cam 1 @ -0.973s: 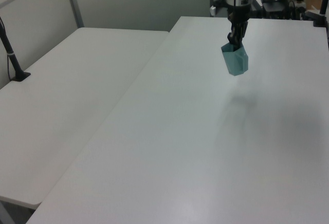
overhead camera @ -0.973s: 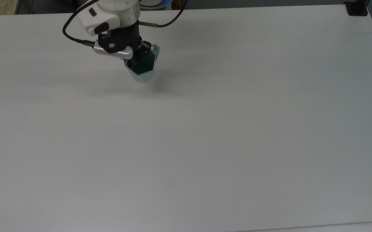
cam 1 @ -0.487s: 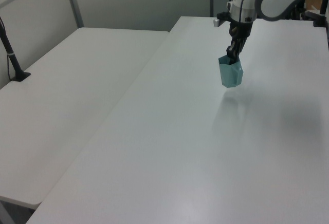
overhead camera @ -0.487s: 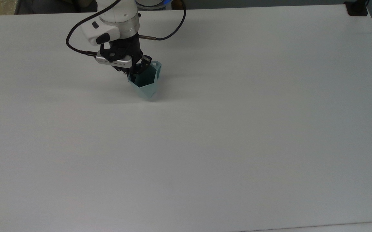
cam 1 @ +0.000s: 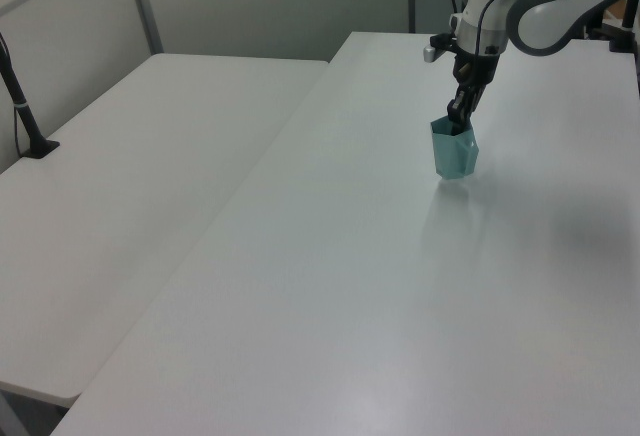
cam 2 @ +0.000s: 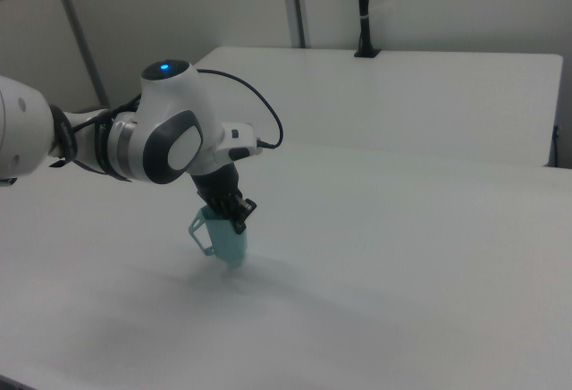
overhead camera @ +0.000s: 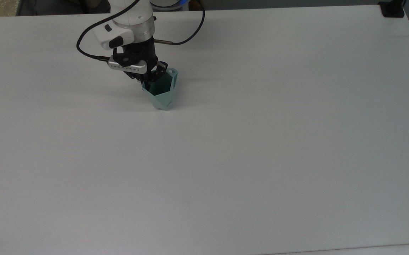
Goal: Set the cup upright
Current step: 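Lower the cup onto its base on the table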
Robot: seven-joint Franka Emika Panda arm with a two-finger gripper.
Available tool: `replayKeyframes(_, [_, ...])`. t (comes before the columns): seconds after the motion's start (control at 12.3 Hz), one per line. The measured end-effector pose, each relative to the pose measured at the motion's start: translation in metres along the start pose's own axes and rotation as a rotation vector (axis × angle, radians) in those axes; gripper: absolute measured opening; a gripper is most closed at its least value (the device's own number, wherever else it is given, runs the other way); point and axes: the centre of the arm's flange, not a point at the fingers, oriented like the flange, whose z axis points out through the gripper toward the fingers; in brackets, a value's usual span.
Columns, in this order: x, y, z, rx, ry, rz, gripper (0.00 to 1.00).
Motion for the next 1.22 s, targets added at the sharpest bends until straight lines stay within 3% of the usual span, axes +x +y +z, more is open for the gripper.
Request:
replayKeyframes(1.05, [0.0, -0.001, 0.02, 0.0, 0.007, 0.0, 0.05])
replayKeyframes(1.14, [0.0, -0.001, 0.02, 0.001, 0.008, 0.001, 0.13])
replayKeyframes(1.22, [0.001, 0.0, 0.019, 0.001, 0.01, 0.001, 0.27])
